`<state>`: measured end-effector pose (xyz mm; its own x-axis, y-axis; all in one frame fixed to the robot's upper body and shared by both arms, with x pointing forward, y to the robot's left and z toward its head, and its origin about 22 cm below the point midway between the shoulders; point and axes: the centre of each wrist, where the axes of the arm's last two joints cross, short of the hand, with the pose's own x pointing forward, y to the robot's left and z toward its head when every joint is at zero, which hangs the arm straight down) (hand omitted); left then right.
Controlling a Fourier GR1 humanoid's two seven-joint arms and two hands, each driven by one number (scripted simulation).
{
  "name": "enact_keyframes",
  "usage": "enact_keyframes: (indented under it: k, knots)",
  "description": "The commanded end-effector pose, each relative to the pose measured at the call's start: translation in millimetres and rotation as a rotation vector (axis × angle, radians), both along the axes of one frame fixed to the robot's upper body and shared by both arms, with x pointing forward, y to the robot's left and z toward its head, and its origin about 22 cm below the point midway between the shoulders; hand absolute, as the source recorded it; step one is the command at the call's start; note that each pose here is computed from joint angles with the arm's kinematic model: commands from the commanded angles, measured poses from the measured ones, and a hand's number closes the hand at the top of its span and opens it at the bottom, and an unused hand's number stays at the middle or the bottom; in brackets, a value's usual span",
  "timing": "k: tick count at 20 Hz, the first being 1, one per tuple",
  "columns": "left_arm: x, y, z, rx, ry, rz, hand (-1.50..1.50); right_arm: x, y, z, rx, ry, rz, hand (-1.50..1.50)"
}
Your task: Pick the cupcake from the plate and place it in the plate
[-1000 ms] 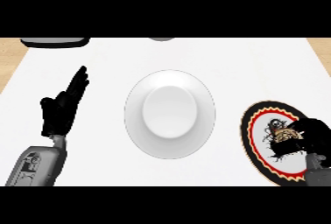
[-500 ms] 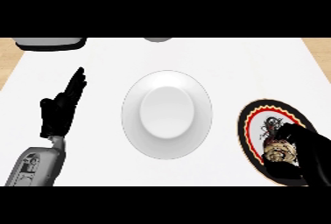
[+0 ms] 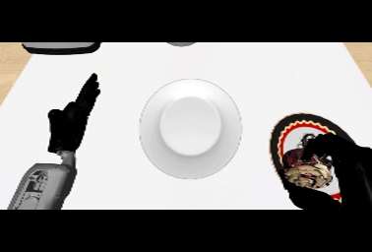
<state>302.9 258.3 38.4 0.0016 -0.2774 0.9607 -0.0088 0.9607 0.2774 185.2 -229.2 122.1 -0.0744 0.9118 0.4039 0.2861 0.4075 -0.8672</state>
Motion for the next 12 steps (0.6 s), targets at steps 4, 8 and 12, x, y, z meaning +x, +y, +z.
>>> enact_keyframes:
  k: [4, 8, 12]
  knots:
    - [-15.6, -8, -14, -0.015, 0.003, -0.02, 0.0, 29, 63, 29, 0.103, 0.037, 0.109, 1.5]
    - [-1.2, -16, 4, 0.002, -0.006, -0.014, 0.0, 59, 101, 21, 0.131, 0.095, 0.135, 1.5]
    - [5.0, -5, 10, 0.011, -0.008, -0.017, 0.0, 97, 130, 0, 0.17, 0.118, 0.181, 1.5]
